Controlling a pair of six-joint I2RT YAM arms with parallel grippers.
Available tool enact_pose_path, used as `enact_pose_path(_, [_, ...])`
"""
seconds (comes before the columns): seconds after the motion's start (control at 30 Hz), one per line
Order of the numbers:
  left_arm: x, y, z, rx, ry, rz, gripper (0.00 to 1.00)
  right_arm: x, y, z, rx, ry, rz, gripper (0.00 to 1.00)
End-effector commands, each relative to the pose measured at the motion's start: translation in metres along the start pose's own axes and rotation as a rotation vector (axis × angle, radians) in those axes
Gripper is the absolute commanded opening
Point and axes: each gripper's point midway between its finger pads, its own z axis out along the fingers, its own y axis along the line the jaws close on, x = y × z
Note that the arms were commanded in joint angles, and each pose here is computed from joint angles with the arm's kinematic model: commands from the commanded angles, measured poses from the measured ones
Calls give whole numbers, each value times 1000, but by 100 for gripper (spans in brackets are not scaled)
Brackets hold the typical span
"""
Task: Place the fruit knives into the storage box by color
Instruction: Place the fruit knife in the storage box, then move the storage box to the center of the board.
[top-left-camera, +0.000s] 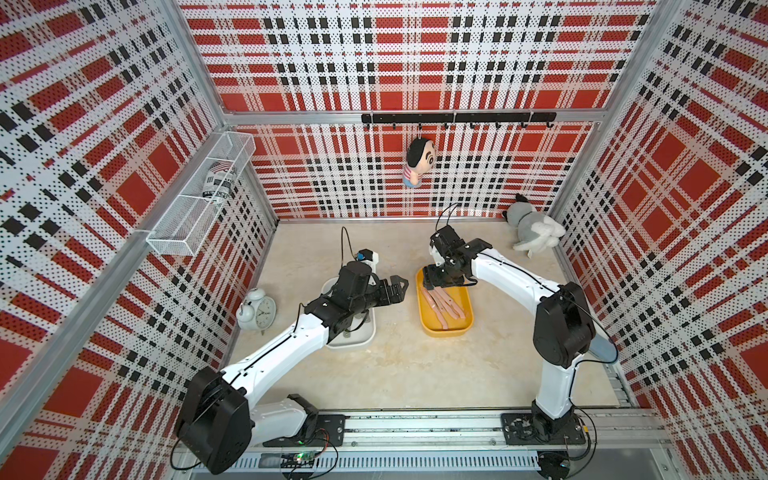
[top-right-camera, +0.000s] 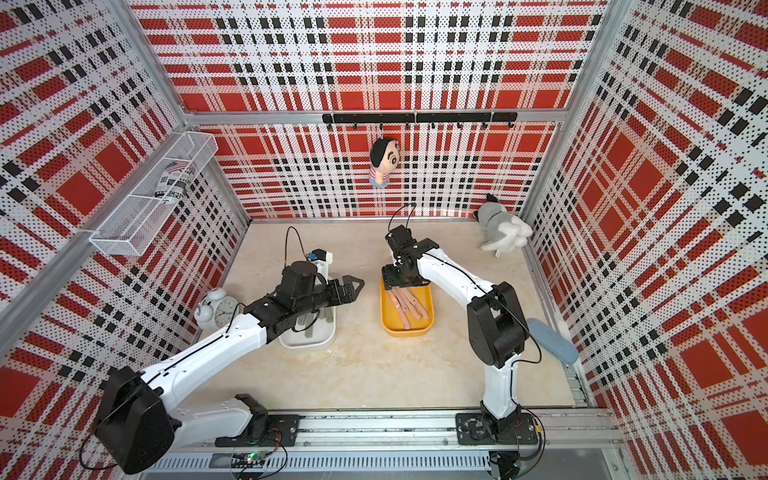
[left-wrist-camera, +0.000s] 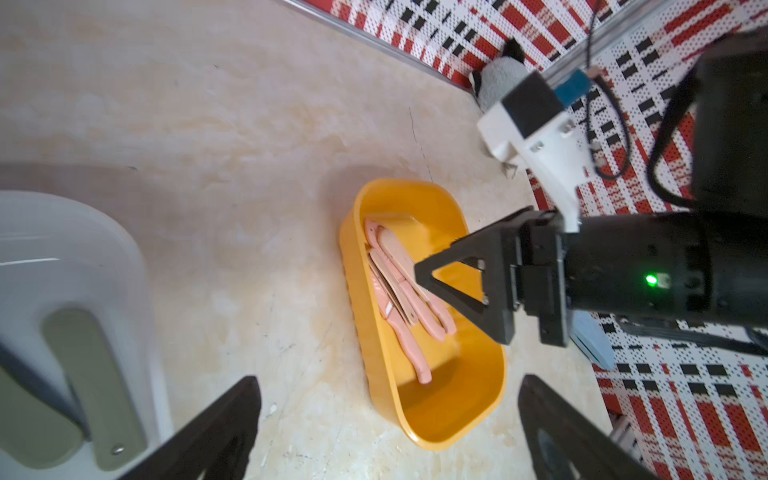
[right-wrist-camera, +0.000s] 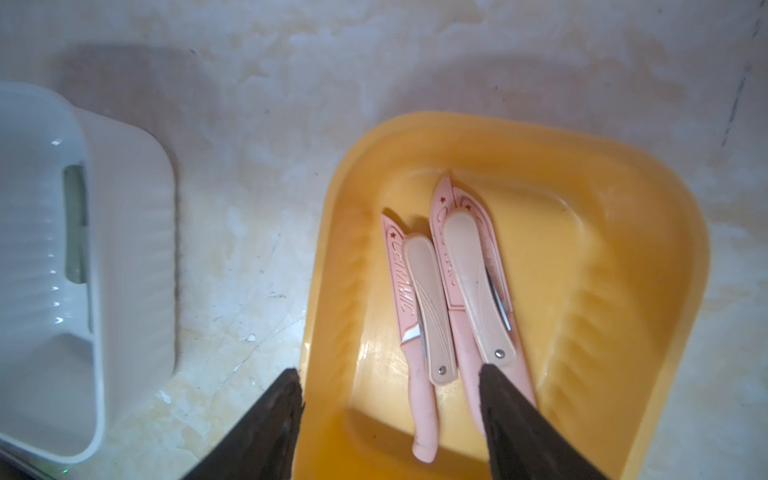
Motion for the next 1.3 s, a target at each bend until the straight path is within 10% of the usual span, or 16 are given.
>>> enact_pose_path(0.0, [-5, 29, -9, -131, 7, 17, 98, -19, 17, -37, -44, -86, -23, 71])
enact_pose_path(0.47, [11, 107, 13, -470, 50, 33, 94, -21, -9, -76, -18, -165, -13, 68])
enact_pose_path(1.27, [85, 48, 85, -203, 198, -7, 92, 6, -47, -79, 0, -156, 43, 66])
